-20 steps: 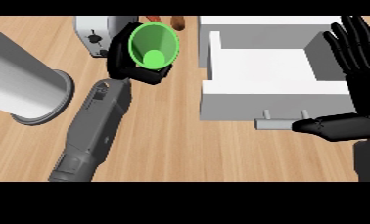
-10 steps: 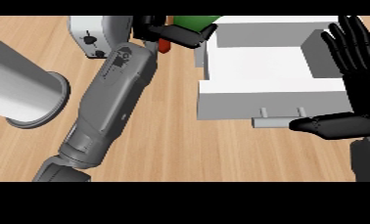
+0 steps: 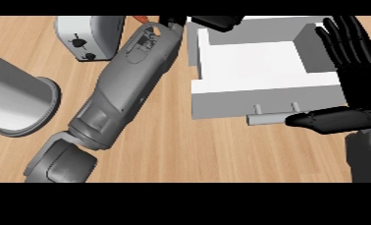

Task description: Pick up the cup, place it into the drawer and close the drawer

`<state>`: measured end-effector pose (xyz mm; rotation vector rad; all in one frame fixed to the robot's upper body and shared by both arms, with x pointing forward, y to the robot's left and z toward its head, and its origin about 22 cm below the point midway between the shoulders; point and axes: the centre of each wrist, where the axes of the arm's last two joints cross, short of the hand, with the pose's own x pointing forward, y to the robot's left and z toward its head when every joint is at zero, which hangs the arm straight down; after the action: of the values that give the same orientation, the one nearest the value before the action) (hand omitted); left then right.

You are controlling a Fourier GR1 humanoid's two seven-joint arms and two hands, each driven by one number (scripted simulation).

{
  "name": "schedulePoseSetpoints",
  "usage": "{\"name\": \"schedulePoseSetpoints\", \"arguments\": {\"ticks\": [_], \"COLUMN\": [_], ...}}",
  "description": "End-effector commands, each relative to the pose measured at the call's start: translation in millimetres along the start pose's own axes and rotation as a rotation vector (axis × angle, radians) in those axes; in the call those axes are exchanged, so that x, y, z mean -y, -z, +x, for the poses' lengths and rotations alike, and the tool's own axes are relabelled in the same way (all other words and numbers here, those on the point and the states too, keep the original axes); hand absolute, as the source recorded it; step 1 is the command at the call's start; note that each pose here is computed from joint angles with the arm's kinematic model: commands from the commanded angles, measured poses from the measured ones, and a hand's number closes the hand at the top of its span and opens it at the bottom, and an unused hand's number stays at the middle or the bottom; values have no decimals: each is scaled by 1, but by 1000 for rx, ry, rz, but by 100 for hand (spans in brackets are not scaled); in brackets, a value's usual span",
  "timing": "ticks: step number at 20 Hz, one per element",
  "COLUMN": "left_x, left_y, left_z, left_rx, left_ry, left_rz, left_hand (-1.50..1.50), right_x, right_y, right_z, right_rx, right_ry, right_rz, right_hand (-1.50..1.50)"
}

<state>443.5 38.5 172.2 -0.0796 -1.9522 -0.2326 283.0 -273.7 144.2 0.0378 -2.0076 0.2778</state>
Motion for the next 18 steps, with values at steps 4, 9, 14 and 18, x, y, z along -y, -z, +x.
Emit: {"name": "schedulePoseSetpoints", "arguments": {"ticks": [4,9,14,18], "left_x": [7,6,4,5], "left_y": [-2,-13,-23,-23], "left_z": [-19,-38,-52,-48], "left_rx": [-149,-240,-240,-196], "left_ry": [108,168,174,49], "left_rz": [-48,-153,-167,-96], "left_hand": [150,150,-150,-150], "right_x": [-7,-15,-20,-40], "right_y": [8,25,22,33], "right_z": [8,6,10,17], "right_rx": [21,42,48,101], "right_ry": [26,11,45,124], "right_rz": [51,75,115,234], "right_hand": [-150,-150,-150,-150]}}
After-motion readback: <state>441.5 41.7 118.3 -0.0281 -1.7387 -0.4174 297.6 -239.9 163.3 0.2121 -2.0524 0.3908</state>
